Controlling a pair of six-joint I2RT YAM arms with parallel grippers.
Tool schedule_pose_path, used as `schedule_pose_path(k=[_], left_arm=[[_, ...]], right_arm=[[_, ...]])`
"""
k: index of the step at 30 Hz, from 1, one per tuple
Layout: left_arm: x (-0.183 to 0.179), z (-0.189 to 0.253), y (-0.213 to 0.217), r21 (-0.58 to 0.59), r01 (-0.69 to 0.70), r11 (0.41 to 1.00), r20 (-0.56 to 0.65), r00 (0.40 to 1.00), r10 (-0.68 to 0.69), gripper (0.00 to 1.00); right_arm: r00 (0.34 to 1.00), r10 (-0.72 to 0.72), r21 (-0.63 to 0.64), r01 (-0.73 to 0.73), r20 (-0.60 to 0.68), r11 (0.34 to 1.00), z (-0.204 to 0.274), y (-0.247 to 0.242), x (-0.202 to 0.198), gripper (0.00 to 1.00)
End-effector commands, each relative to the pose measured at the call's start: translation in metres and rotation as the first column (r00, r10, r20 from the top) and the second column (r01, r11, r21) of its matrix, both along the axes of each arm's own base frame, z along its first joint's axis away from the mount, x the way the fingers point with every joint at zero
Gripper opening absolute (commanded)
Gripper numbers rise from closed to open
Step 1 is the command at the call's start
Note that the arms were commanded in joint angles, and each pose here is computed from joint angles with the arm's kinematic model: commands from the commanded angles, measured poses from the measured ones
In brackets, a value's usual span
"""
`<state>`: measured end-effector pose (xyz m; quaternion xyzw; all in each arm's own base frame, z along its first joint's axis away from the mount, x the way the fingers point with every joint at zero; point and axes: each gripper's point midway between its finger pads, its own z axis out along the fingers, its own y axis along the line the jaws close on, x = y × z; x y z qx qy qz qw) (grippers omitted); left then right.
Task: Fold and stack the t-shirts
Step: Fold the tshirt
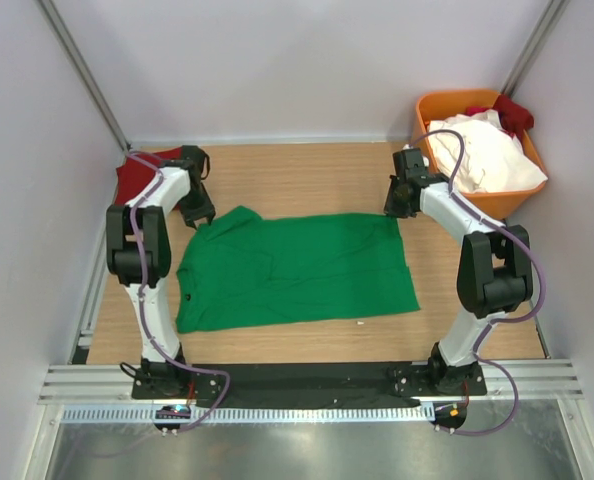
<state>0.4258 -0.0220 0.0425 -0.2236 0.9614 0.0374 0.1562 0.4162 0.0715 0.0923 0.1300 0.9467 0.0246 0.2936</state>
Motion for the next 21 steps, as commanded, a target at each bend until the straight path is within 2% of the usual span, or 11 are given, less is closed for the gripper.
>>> schedule_pose_path(k=[1, 9, 12, 15, 21], left_arm=[[0.019, 0.006, 0.011, 0.042, -0.043, 0.998, 0.066, 0.997, 0.040, 0.43], [0.030, -0.006, 0.009, 0.025, -0.057, 0.998, 0.088, 0.995, 0.055, 0.43], [0.034, -0.005, 0.010, 0.030, -0.060, 0.998, 0.104, 0.993, 0.057, 0.40], [0.036, -0.007, 0.007, 0.014, -0.056, 0.998, 0.102, 0.993, 0.054, 0.33], [0.036, 0.001, 0.008, 0.014, -0.060, 0.998, 0.117, 0.992, 0.058, 0.06]], right_arm=[[0.999, 0.016, 0.016, -0.017, 0.034, 1.000, 0.005, 0.003, 0.008, 0.01], [0.999, 0.025, 0.029, -0.026, 0.034, 0.999, 0.002, 0.006, 0.008, 0.01], [0.999, 0.027, 0.030, -0.028, 0.030, 0.999, -0.001, 0.006, 0.008, 0.01], [0.999, 0.029, 0.033, -0.030, 0.025, 0.999, -0.003, 0.007, 0.007, 0.01], [0.999, 0.028, 0.031, -0.029, 0.023, 0.999, -0.006, 0.007, 0.006, 0.01]])
